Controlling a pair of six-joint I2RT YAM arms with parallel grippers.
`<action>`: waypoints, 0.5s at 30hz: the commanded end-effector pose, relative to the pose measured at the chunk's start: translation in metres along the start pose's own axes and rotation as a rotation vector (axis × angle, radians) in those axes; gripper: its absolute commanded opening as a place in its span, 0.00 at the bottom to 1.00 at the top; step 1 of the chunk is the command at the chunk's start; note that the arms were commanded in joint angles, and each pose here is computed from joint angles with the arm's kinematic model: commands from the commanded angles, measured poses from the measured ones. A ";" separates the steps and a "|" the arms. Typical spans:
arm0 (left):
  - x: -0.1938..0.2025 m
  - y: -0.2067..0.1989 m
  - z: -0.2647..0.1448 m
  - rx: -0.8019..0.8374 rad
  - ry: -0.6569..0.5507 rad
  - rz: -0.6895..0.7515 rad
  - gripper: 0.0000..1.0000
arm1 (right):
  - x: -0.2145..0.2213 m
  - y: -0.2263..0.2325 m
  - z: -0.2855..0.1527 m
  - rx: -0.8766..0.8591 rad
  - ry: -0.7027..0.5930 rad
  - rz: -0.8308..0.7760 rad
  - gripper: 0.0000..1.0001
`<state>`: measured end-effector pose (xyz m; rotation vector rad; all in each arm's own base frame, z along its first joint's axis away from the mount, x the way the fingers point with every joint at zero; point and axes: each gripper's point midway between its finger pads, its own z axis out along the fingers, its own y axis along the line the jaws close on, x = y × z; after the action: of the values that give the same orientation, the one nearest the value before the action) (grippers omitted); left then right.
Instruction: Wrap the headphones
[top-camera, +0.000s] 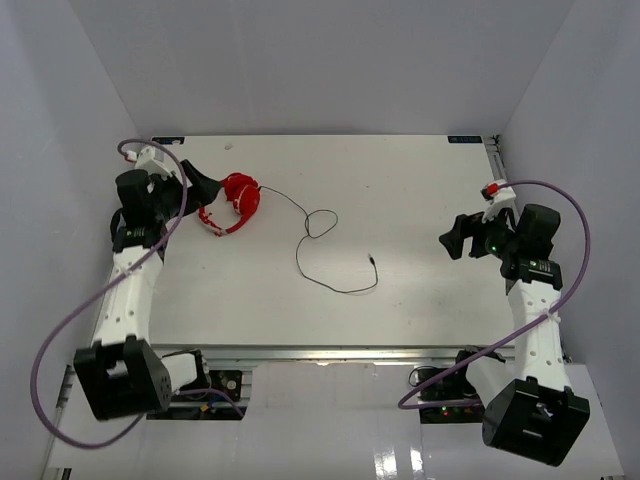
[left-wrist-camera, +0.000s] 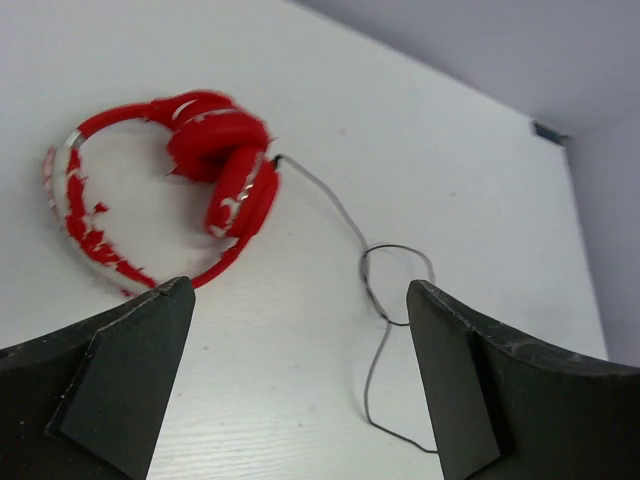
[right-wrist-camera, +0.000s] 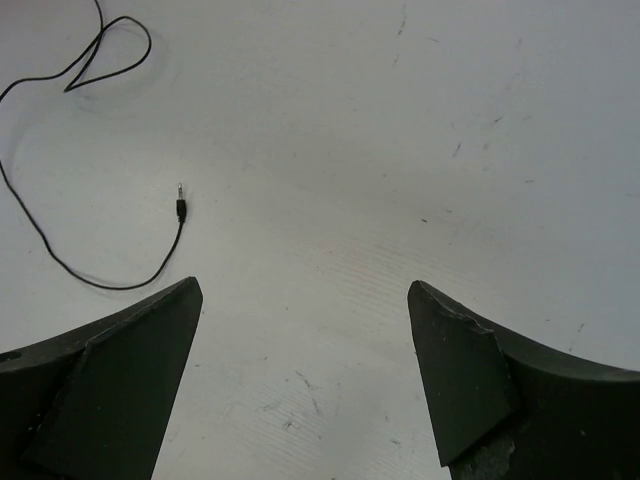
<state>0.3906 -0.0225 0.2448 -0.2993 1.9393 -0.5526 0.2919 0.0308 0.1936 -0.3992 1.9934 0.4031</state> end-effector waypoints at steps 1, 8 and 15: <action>0.019 -0.018 -0.018 0.115 -0.037 -0.019 0.98 | -0.021 -0.011 0.003 0.048 -0.063 0.038 0.90; 0.046 0.024 0.022 -0.010 0.140 -0.123 0.98 | -0.011 0.078 -0.005 -0.565 -0.156 -0.300 0.90; 0.070 0.087 0.076 -0.223 0.321 -0.191 0.97 | 0.008 0.062 0.015 -0.484 -0.070 -0.283 0.90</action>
<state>0.4067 -0.0171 0.1238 -0.5226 2.2530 -0.6228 0.2701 0.0891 0.1883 -0.9035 1.7591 0.7136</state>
